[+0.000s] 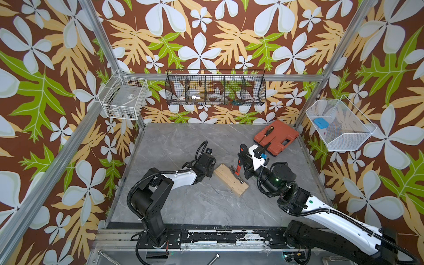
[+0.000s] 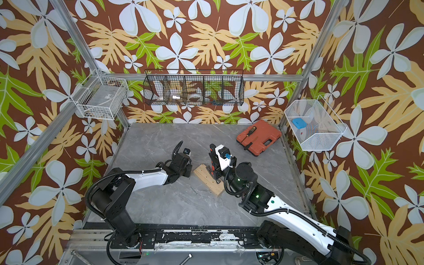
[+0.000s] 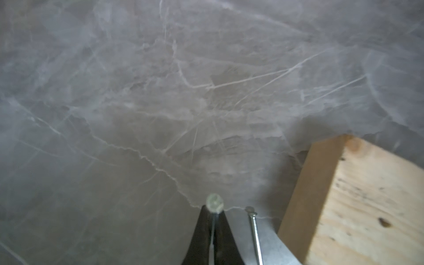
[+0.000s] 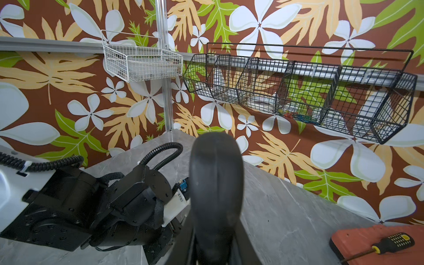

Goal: Use a claw hammer to pull out a nail
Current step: Place the nail at the center of the board.

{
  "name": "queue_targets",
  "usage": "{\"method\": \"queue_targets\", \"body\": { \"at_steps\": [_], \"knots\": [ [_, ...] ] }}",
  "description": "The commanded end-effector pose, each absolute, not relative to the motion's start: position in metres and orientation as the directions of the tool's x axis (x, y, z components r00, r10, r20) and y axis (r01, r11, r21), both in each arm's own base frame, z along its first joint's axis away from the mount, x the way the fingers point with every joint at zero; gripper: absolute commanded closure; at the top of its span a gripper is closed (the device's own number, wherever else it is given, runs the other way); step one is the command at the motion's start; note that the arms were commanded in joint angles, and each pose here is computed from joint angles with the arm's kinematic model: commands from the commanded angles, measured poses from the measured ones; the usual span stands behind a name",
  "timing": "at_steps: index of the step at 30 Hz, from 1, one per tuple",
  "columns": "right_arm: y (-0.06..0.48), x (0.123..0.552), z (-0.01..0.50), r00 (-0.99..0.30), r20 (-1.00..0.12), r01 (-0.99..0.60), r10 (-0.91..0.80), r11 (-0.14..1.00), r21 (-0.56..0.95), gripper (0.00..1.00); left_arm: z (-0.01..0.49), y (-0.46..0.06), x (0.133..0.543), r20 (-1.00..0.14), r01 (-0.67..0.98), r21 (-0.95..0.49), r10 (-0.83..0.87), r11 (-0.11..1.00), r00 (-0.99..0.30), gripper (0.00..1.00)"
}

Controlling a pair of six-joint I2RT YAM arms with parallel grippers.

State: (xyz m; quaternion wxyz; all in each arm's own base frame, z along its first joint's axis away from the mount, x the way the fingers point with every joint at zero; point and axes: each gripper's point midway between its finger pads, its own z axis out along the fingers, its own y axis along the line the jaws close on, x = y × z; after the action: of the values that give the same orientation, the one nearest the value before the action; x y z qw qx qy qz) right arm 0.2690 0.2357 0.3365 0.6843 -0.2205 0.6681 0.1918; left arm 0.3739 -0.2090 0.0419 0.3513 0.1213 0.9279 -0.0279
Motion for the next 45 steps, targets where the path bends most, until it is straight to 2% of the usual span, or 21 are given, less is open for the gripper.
{"method": "queue_targets", "body": {
  "at_steps": [1, 12, 18, 29, 36, 45],
  "knots": [
    [0.229, 0.269, 0.359, 0.089, -0.995, -0.537, 0.042, 0.843, -0.012, 1.0, 0.031, -0.209, 0.367, -0.618, 0.211, -0.037, 0.144, 0.977, -0.773, 0.94],
    [0.22, 0.279, 0.351, 0.043, -0.993, -0.49, 0.114, 0.868, 0.078, 1.0, 0.006, -0.199, 0.36, -0.577, 0.162, -0.049, 0.104, 0.986, -0.81, 0.91],
    [0.193, 0.29, 0.344, 0.002, -0.962, -0.406, 0.274, 0.879, 0.249, 1.0, 0.007, -0.194, 0.36, -0.588, 0.138, -0.053, 0.081, 0.989, -0.805, 0.77],
    [0.15, 0.292, 0.345, 0.071, -0.899, -0.282, 0.432, 0.873, 0.397, 1.0, 0.026, -0.197, 0.363, -0.631, 0.148, -0.078, 0.067, 0.986, -0.773, 0.7],
    [0.115, 0.305, 0.335, 0.114, -0.764, -0.271, 0.635, 0.759, 0.591, 1.0, 0.039, -0.206, 0.366, -0.655, 0.184, -0.12, 0.061, 0.976, -0.753, 0.68],
    [0.073, 0.318, 0.32, 0.231, -0.628, -0.224, 0.743, 0.669, 0.709, 1.0, 0.06, -0.211, 0.362, -0.692, 0.207, -0.172, 0.031, 0.963, -0.721, 0.62]
  ]
}}
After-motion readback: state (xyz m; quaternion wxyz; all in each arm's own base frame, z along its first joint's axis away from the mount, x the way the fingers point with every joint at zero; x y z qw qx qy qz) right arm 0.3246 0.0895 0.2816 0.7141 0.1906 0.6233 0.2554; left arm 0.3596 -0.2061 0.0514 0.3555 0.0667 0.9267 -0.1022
